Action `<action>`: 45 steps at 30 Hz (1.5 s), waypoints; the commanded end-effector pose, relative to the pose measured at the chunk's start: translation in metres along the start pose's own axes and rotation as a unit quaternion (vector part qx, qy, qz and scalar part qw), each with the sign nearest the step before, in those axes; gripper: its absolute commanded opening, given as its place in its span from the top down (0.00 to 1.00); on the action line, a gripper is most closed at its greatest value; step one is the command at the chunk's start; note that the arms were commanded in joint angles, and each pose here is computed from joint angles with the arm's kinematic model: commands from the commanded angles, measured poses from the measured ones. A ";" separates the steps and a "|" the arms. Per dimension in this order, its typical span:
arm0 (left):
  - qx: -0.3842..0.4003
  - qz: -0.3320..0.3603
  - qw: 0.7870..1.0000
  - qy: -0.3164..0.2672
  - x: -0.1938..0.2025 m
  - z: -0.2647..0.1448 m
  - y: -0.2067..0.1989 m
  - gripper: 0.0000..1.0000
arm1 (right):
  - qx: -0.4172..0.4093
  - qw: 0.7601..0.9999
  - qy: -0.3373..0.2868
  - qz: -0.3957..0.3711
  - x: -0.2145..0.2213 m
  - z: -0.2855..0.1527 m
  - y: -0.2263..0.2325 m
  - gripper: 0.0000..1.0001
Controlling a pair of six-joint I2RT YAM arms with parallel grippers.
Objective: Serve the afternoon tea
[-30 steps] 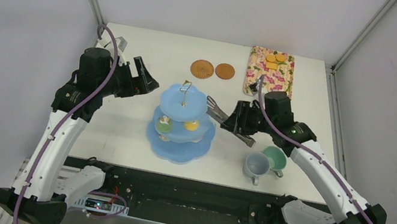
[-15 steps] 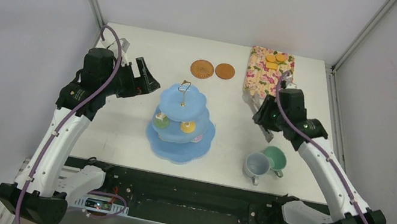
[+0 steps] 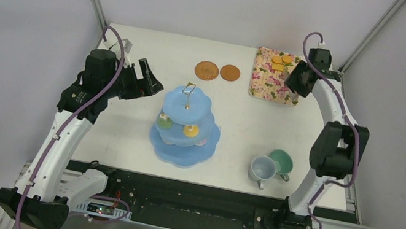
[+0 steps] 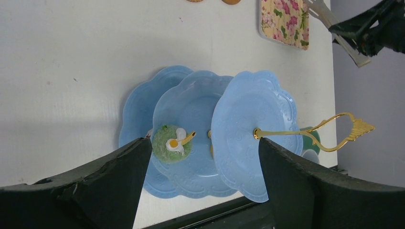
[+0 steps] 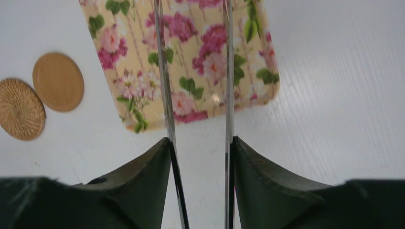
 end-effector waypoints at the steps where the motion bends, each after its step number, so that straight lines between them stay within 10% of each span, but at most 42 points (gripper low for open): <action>1: -0.003 0.020 1.000 -0.005 0.002 -0.009 -0.001 0.14 | -0.012 1.000 -0.017 0.005 -0.043 0.017 0.007 0.49; 29: -0.021 0.037 0.999 0.014 0.011 -0.001 0.009 0.12 | -0.038 0.999 -0.034 0.011 -0.090 0.111 0.027 0.46; 45: -0.023 0.024 0.999 0.022 0.011 0.004 0.009 0.12 | -0.001 0.993 -0.044 -0.108 -0.079 0.130 0.038 0.47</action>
Point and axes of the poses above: each gripper's point midway between its finger pads, its own z axis out along the fingers, its own y axis along the line the jaws close on, x = y × z, the point moved 9 cm from there along -z, back along the fingers, and after that the axes turned 2 degrees about z, right-handed, at the moved point
